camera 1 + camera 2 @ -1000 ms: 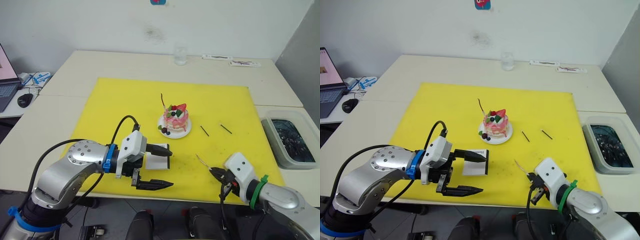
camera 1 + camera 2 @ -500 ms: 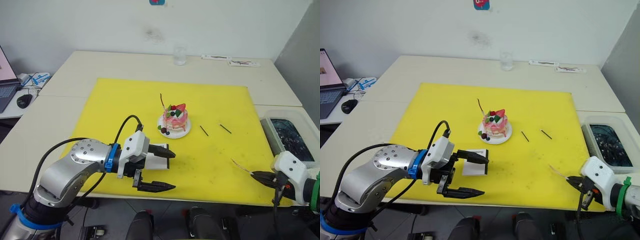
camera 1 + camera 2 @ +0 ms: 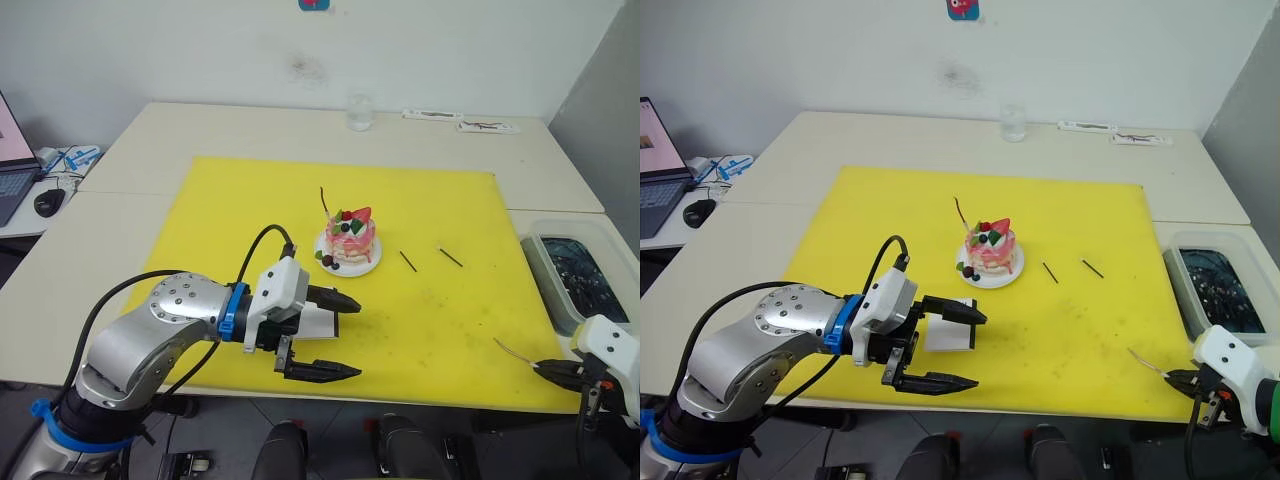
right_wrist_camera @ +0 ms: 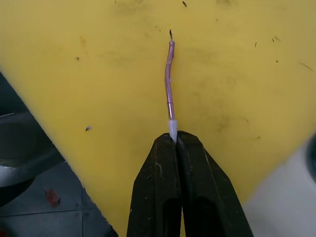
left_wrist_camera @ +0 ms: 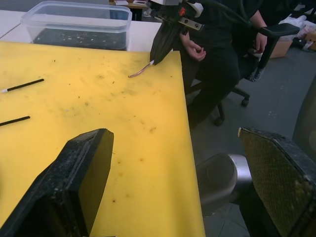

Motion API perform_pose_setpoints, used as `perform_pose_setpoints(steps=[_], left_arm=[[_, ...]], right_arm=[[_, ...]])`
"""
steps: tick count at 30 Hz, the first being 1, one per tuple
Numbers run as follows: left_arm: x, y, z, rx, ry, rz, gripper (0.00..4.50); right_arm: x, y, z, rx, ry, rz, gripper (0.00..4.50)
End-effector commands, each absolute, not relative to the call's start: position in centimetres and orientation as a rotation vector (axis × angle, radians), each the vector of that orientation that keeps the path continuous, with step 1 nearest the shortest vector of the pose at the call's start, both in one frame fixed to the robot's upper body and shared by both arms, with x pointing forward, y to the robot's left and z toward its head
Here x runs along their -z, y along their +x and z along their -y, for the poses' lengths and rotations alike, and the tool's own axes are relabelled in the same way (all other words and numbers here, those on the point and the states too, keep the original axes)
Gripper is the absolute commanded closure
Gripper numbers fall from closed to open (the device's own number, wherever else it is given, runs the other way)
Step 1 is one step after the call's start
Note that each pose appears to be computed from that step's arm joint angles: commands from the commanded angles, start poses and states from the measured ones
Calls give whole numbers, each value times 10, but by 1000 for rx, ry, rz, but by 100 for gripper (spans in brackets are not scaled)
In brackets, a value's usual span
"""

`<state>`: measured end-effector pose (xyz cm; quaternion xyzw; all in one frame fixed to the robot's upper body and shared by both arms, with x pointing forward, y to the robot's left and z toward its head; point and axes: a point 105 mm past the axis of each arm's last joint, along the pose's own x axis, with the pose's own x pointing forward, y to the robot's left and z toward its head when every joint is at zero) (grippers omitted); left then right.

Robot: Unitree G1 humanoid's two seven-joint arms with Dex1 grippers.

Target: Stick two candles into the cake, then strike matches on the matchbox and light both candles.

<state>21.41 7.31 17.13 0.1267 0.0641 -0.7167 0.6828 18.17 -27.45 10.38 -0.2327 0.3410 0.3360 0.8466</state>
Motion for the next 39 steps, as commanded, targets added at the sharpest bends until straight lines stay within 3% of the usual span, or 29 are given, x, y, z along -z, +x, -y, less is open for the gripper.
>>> perform_pose_setpoints(steps=[1,9,13,21,35,39], left_arm=[[-179,209,-67,1633,296,-107,0],[-179,208,-64,1619,296,-109,0],[-177,208,-61,1606,296,-104,0],[-173,204,-54,1595,286,-90,0],[-163,186,-47,1596,252,-72,0],[-160,188,-49,1595,256,-76,0]], right_arm=[[-110,183,274,-727,-502,-719,380],[-134,184,272,-754,-581,-728,91],[-145,184,266,-777,-631,-793,91],[-137,192,263,-734,-669,-993,91],[-117,207,259,-798,-691,-1044,91],[-116,209,259,-801,-691,-1050,185]])
